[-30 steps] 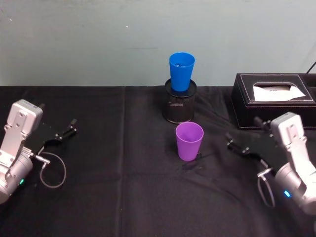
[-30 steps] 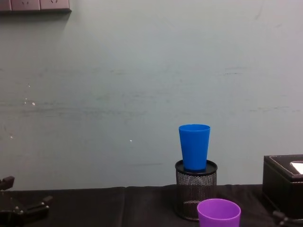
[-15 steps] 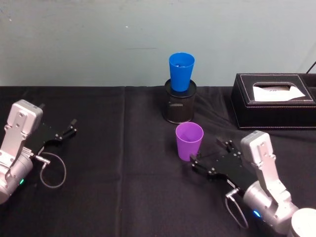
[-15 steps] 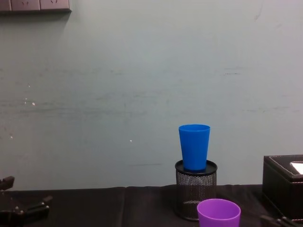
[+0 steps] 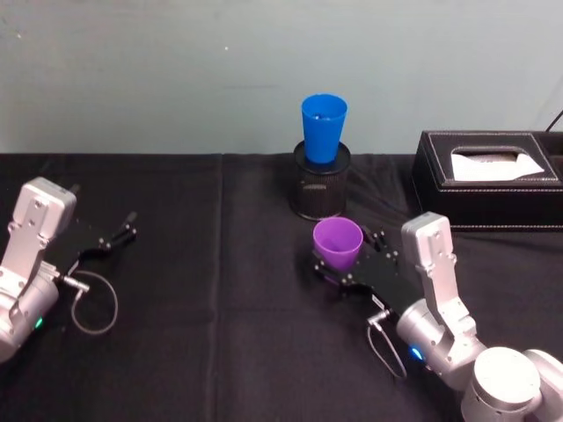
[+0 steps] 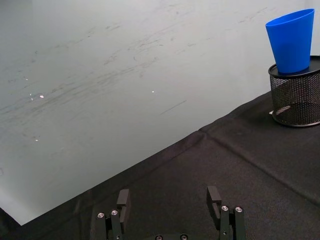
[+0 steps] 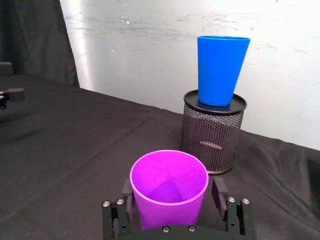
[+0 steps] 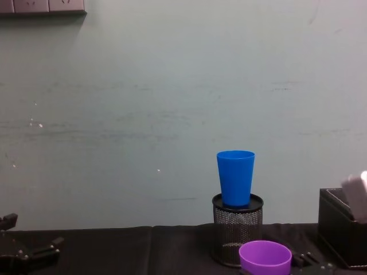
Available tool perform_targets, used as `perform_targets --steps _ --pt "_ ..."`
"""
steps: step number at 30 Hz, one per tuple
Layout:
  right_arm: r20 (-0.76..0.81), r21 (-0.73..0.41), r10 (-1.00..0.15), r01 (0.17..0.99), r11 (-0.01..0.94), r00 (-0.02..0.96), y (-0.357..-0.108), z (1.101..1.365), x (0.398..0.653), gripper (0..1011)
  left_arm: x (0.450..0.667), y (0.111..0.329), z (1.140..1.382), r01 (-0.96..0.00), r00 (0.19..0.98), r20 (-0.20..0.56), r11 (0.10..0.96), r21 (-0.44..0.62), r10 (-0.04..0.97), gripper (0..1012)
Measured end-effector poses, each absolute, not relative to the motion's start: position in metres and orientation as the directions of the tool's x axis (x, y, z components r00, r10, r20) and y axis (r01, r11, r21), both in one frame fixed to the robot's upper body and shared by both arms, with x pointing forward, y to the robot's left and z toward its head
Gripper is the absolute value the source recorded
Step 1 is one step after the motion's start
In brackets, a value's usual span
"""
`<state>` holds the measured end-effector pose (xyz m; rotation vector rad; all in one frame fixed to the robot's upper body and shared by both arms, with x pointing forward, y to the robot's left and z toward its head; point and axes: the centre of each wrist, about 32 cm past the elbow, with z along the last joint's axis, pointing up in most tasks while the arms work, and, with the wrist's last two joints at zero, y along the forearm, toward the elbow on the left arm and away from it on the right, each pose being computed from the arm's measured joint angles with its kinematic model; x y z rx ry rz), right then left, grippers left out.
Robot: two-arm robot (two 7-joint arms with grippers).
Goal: Pick up one cup with a gripper and tap it against the other cup.
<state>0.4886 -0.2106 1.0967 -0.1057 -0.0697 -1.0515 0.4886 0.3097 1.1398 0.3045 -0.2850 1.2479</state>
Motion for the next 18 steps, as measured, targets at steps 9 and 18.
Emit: perform_targets --steps 9,18 --pt "0.105 -0.044 -0.868 0.874 0.483 0.485 -0.204 1.095 0.494 790 0.489 0.310 1.140 -0.955 0.292 0.374 0.287 0.070 0.880 1000" --pt "0.119 -0.011 -0.865 0.872 0.490 0.488 -0.203 1.115 0.489 732 0.489 0.310 1.140 -0.955 0.292 0.374 0.287 0.070 0.880 1000"
